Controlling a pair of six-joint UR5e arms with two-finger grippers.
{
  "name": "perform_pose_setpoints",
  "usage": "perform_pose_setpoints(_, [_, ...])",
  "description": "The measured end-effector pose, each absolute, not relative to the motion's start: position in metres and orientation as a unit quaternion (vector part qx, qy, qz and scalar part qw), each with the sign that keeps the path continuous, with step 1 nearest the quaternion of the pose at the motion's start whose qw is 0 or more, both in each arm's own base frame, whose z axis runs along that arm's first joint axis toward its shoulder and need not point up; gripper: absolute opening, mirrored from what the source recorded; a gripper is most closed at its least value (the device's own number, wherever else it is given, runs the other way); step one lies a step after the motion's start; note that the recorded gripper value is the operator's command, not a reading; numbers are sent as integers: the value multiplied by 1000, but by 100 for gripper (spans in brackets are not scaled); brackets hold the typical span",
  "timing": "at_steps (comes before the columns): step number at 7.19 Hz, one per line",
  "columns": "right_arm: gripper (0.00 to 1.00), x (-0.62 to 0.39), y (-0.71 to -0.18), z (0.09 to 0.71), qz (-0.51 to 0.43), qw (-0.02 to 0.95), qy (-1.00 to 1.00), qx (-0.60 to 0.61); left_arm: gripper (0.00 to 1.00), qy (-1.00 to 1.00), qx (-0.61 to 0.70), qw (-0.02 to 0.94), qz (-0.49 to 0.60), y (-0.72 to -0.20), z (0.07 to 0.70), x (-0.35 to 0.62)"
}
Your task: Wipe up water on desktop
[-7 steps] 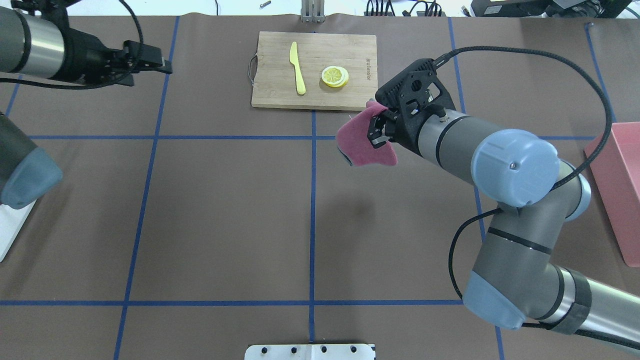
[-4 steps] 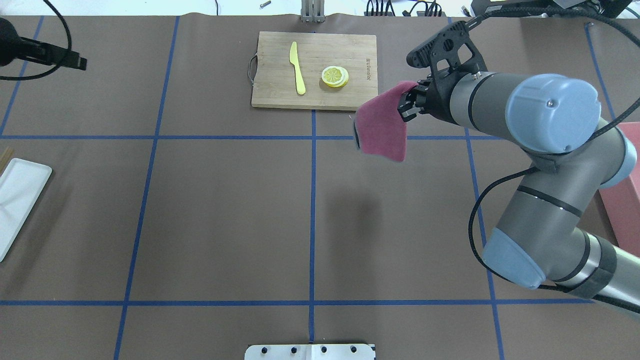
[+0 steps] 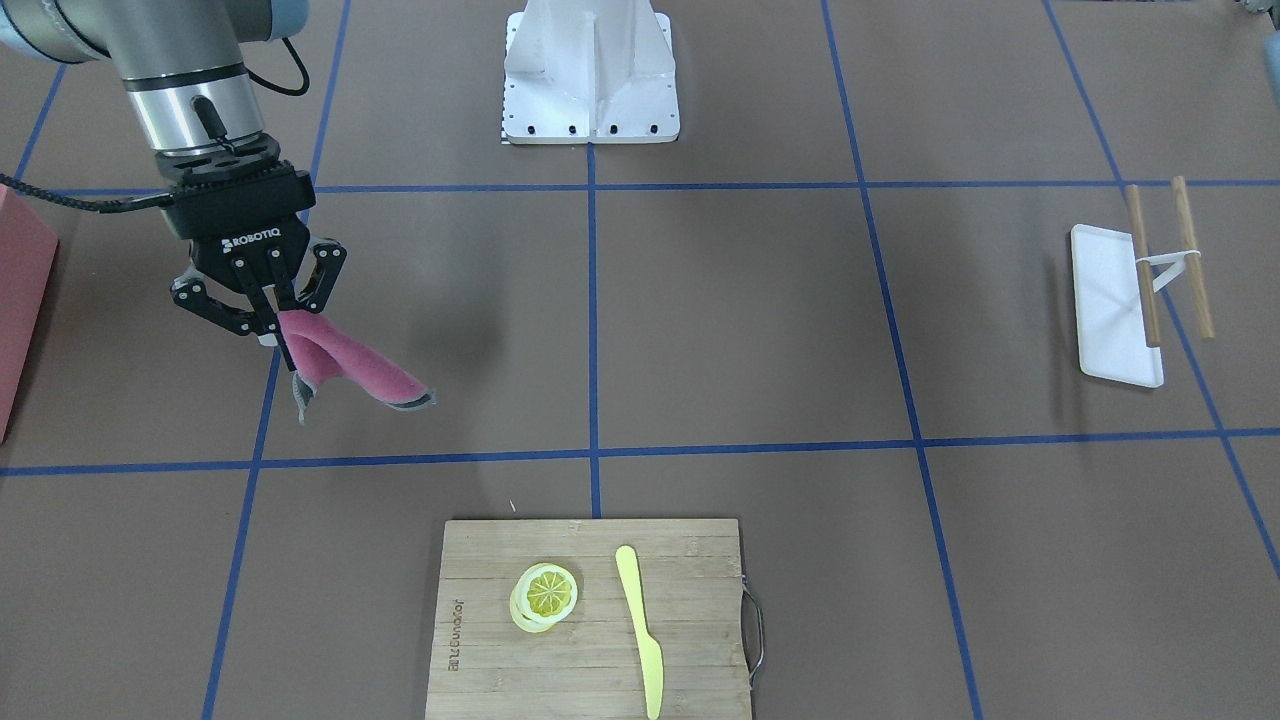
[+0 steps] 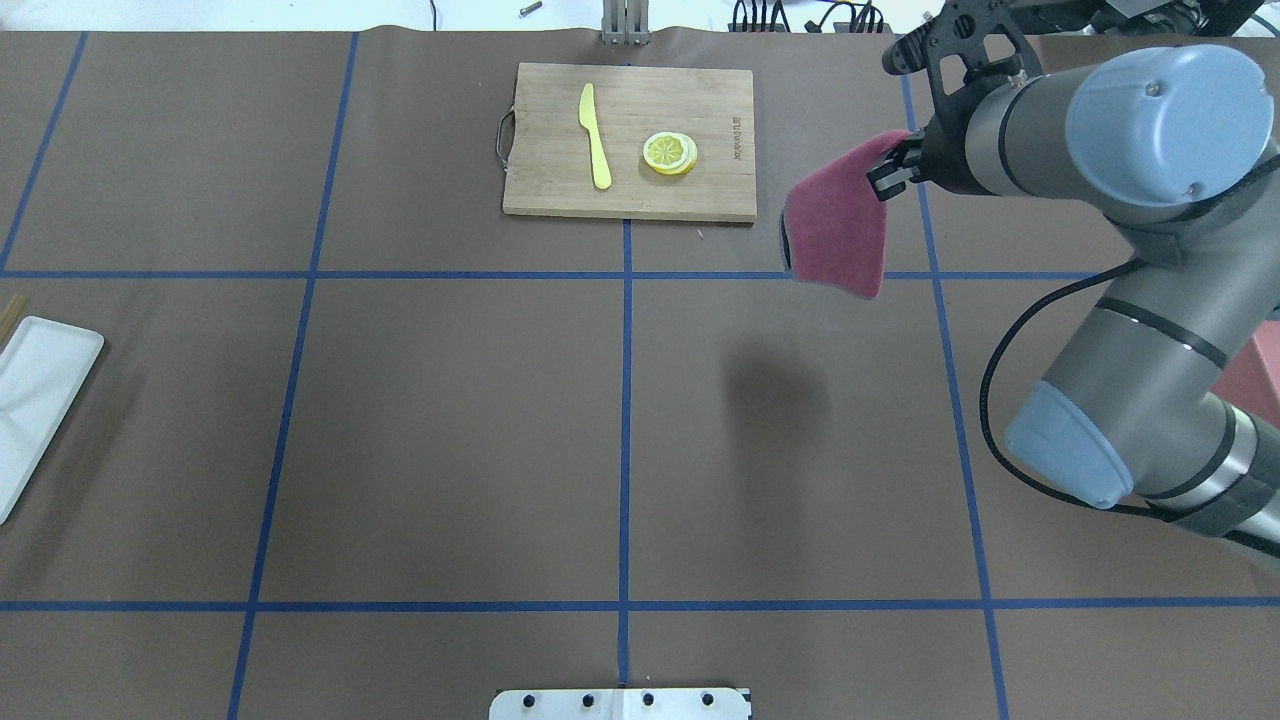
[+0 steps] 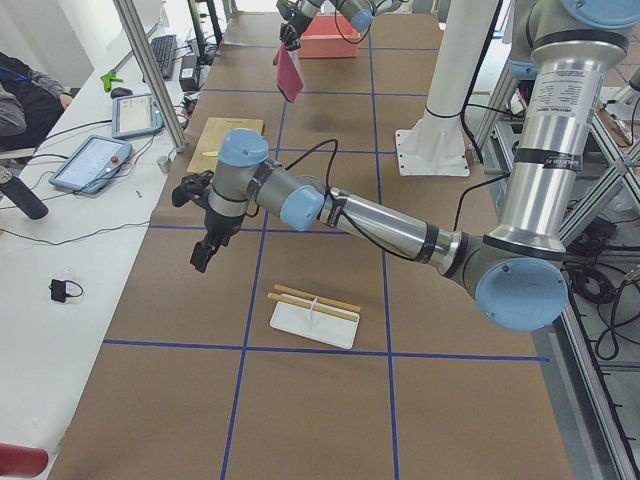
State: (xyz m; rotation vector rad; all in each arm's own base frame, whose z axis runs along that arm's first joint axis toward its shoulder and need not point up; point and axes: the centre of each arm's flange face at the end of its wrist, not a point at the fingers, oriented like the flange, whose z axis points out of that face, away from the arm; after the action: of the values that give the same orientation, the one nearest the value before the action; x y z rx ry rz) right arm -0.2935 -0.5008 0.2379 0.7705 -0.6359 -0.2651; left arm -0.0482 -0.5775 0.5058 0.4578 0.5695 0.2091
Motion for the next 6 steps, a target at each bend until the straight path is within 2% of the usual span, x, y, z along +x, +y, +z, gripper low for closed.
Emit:
perform_pose_setpoints(3, [0, -238, -512, 268, -108, 904, -309, 276, 98, 268, 172, 943, 99, -566, 605, -114])
perform_pose_setpoints(6, [0, -243, -495, 325, -97, 933, -282, 201, 98, 285, 137, 946, 65, -539, 645, -120])
